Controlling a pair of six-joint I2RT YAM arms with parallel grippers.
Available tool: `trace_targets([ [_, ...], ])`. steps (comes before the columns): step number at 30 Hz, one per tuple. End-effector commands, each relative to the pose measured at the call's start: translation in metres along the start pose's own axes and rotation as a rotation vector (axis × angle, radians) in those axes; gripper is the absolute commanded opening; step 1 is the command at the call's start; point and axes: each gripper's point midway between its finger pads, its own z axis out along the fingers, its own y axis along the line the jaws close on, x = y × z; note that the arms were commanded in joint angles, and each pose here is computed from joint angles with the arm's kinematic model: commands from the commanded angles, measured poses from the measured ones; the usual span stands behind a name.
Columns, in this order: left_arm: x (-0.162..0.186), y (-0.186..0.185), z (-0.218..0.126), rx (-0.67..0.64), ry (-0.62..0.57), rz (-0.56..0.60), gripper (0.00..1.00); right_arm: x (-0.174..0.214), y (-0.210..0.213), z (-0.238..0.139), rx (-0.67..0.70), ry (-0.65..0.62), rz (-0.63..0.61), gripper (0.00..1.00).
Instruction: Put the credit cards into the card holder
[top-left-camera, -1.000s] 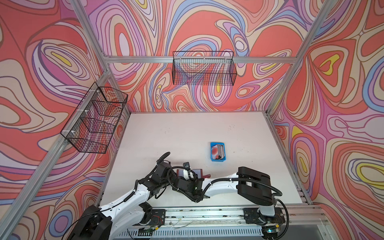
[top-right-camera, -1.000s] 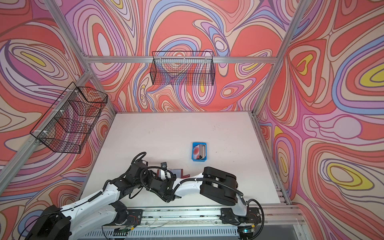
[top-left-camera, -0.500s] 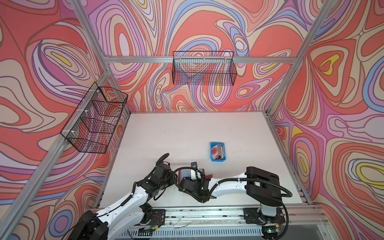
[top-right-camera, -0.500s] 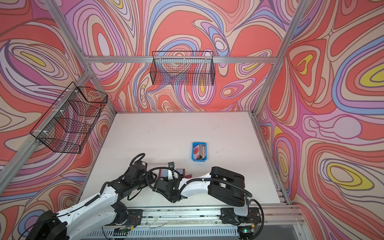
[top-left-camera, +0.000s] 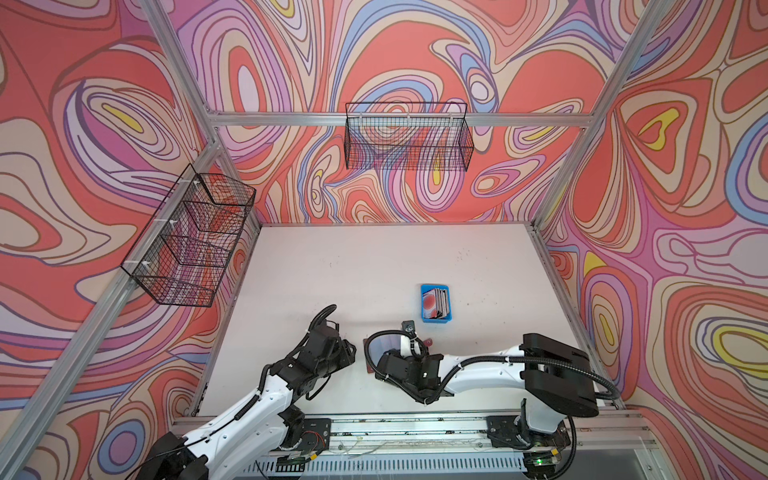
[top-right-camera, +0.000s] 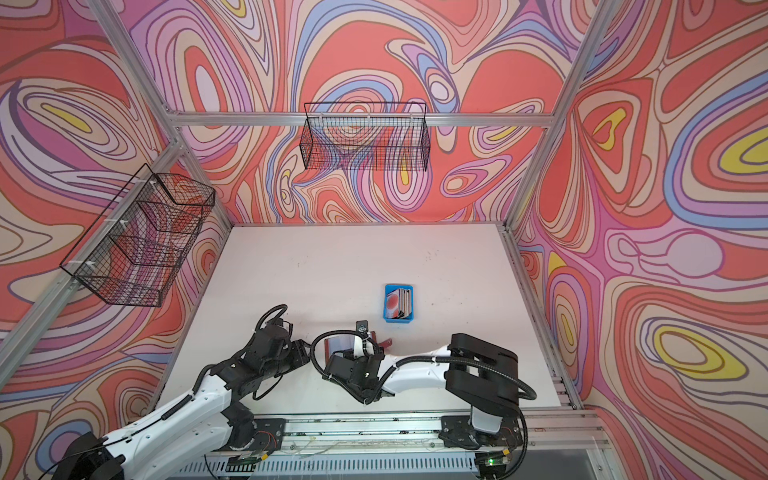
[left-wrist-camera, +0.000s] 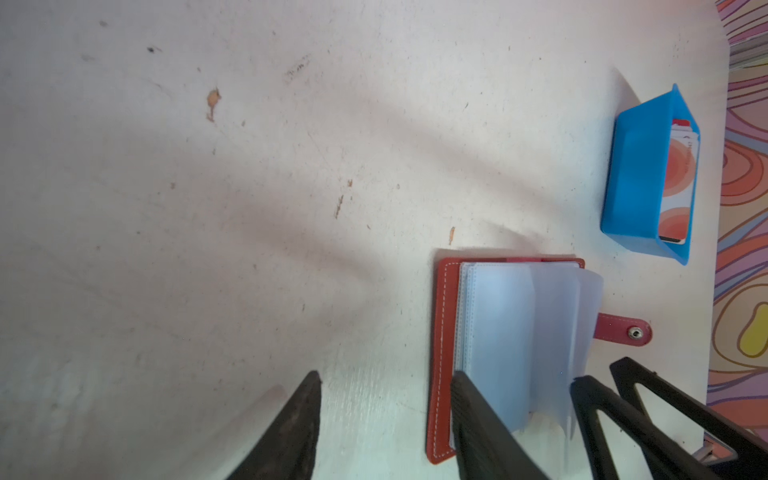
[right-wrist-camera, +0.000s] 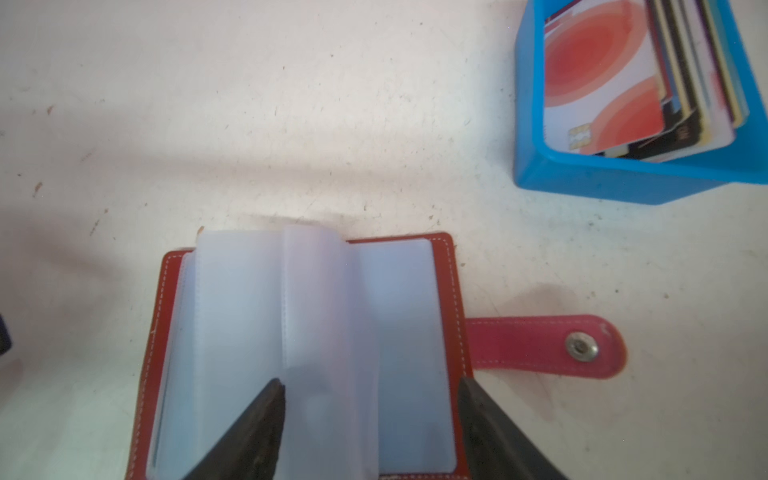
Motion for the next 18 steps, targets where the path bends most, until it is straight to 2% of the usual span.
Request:
trace_targets([
  [1,-0.007,-0.01,-0.005,0.024,-0.01,0.01,0.53,-0.009,-0.021,-0.004,0.043,-0.038,0.035,0.69],
  [12,-0.005,-0.067,-0.001,0.279,0.06,0.022,0.46,-0.025,-0.025,-0.017,-0.005,-0.07,0.044,0.7],
  [14,-0.003,-0.078,0.004,0.322,0.093,0.016,0.4,-0.03,-0.028,-0.022,-0.011,-0.083,0.056,0.7],
  [18,-0.003,-0.078,0.017,0.309,0.106,-0.01,0.38,-0.04,-0.037,-0.034,-0.015,-0.113,0.084,0.71],
])
